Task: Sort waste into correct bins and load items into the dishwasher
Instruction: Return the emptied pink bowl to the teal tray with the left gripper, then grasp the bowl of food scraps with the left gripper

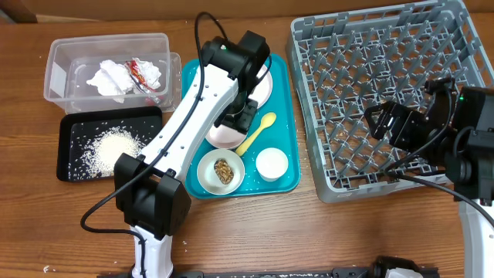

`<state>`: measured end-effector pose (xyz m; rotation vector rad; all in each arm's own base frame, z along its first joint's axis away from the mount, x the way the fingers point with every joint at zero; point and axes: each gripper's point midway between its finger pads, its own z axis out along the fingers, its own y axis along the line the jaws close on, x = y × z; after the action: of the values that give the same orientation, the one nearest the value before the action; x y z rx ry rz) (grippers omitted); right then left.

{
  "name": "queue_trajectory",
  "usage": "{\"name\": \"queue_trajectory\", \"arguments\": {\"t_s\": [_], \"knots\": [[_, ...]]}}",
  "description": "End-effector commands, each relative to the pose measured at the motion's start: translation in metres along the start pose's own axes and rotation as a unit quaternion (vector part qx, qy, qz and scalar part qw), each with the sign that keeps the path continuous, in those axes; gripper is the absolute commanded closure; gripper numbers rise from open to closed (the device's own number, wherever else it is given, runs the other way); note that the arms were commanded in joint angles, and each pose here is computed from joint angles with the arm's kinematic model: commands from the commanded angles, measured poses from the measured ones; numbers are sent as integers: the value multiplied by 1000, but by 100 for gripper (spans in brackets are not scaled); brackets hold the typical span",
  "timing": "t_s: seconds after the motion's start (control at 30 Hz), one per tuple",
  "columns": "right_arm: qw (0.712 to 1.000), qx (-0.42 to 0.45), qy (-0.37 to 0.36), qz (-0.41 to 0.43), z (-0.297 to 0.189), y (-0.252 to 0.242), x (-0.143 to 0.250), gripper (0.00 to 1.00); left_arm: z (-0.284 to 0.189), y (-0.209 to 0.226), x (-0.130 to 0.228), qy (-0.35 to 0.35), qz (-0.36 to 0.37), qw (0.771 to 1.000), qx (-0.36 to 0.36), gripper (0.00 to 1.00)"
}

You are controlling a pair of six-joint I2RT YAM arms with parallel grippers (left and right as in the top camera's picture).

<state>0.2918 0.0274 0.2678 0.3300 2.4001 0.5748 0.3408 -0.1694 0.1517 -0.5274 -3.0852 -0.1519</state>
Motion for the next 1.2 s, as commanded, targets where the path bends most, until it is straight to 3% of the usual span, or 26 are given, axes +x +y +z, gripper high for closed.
{"name": "queue_trajectory", "arguments": {"t_s": [0.0,0.13,0.37,0.5,1.17], "knots": [[1000,-1,-11,-4,-5,3,-6,0,12,-4,17,38,-53,998,8,44],[1000,4,-8,-6,-5,1,-5,0,42,-15,29,64,-84,994,3,46],[1000,15,-3,-3,-5,-3,-2,0,77,-49,20,40,-98,993,43,47],[1000,16,2,-1,-5,-4,1,0,95,-54,16,29,-129,990,47,57],[1000,16,3,0,-5,-4,1,0,100,-45,38,59,-147,987,16,60]]}}
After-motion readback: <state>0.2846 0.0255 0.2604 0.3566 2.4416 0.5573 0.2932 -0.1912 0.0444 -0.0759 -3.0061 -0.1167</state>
